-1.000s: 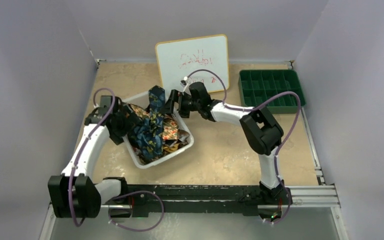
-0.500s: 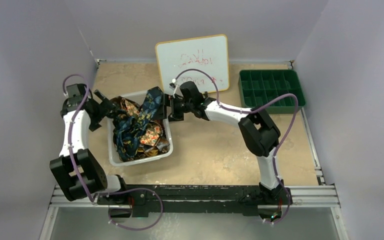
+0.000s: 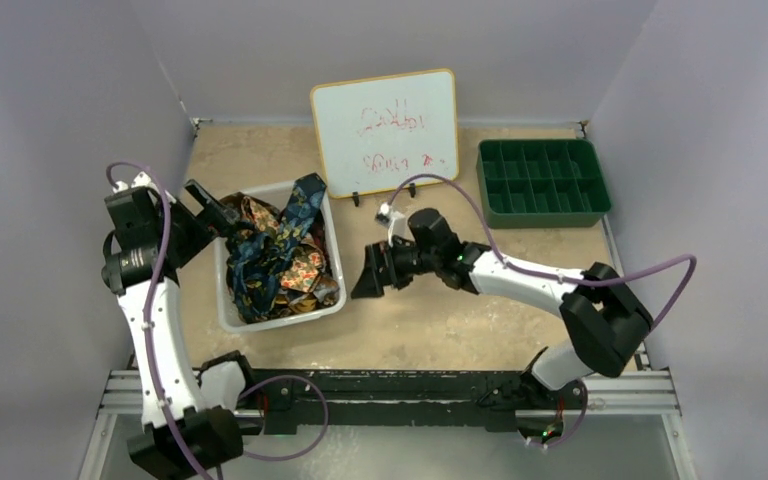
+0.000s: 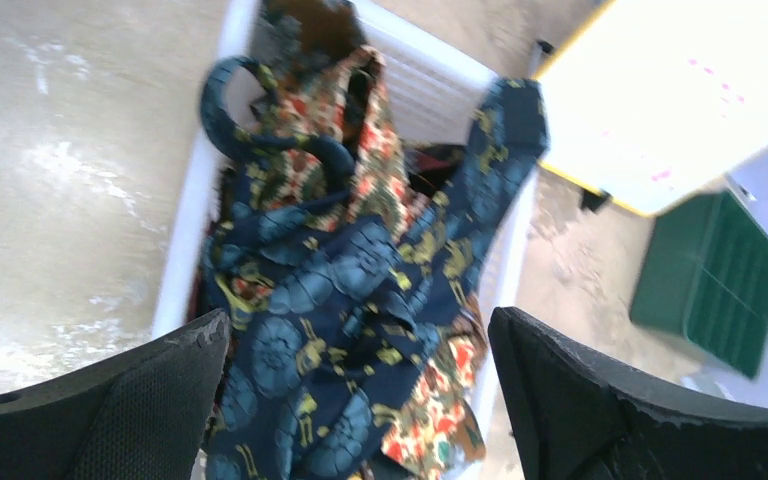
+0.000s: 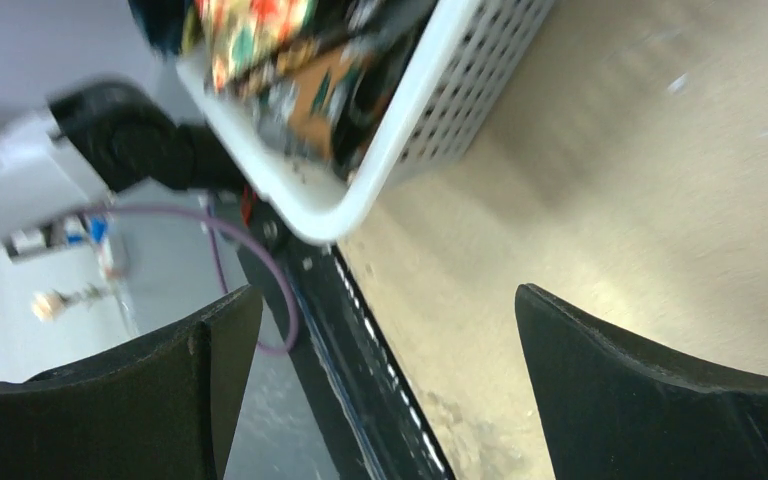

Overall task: Roll the ties
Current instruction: Move the bin to the corner of the board.

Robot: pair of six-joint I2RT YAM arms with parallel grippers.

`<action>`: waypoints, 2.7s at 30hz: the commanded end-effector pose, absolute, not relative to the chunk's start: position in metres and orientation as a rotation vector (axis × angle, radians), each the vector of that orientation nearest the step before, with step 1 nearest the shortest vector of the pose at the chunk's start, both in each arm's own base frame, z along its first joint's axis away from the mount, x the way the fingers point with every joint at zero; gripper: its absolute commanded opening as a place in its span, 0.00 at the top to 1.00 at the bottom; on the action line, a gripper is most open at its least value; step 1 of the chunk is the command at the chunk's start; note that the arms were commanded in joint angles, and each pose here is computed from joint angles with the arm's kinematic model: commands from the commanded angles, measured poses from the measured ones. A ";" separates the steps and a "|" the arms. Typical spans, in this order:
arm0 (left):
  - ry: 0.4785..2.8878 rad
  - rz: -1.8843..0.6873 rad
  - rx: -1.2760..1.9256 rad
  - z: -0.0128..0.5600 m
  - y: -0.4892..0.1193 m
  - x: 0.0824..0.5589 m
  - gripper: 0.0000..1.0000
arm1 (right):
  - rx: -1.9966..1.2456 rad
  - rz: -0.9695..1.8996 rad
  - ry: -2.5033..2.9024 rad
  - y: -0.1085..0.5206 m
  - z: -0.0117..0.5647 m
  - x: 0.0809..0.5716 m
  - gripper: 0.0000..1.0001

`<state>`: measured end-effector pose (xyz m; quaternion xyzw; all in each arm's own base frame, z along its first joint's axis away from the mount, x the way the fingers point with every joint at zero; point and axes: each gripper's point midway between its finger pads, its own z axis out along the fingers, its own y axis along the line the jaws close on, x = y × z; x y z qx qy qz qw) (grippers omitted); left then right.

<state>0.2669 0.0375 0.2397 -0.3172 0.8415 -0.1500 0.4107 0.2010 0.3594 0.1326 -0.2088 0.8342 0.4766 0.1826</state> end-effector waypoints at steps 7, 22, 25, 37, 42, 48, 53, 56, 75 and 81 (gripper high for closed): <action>2.166 -0.594 -0.586 0.247 -0.011 0.233 0.00 | -0.944 1.025 2.193 0.391 0.092 0.166 0.01; 2.051 -0.447 -0.762 0.261 0.017 0.243 0.00 | -0.354 1.220 2.189 0.539 0.139 0.255 0.01; 2.061 -0.479 -0.784 0.249 0.016 0.250 0.00 | -0.460 1.302 2.161 0.563 0.142 0.263 0.01; 2.209 -0.740 -0.835 0.194 -0.012 0.255 0.00 | -0.531 1.232 2.063 0.448 0.184 0.277 0.01; 2.241 -0.732 -0.902 0.175 -0.016 0.241 0.00 | -0.373 1.110 2.127 0.374 0.181 0.273 0.01; 2.312 -0.666 -1.030 0.158 -0.011 0.228 0.00 | -0.261 0.960 2.135 0.329 0.185 0.294 0.01; 2.266 -0.556 -1.063 0.147 0.008 0.238 0.00 | -0.216 0.901 2.118 0.307 0.194 0.313 0.01; 2.243 -0.586 -1.088 0.150 0.013 0.257 0.00 | -0.183 0.876 2.114 0.296 0.200 0.321 0.01; 2.270 -0.823 -0.694 0.137 0.008 0.362 0.00 | -0.114 0.803 2.112 0.268 0.200 0.339 0.01; 2.281 -0.573 -0.768 0.155 0.024 0.326 0.00 | -0.102 0.758 2.095 0.258 0.209 0.345 0.01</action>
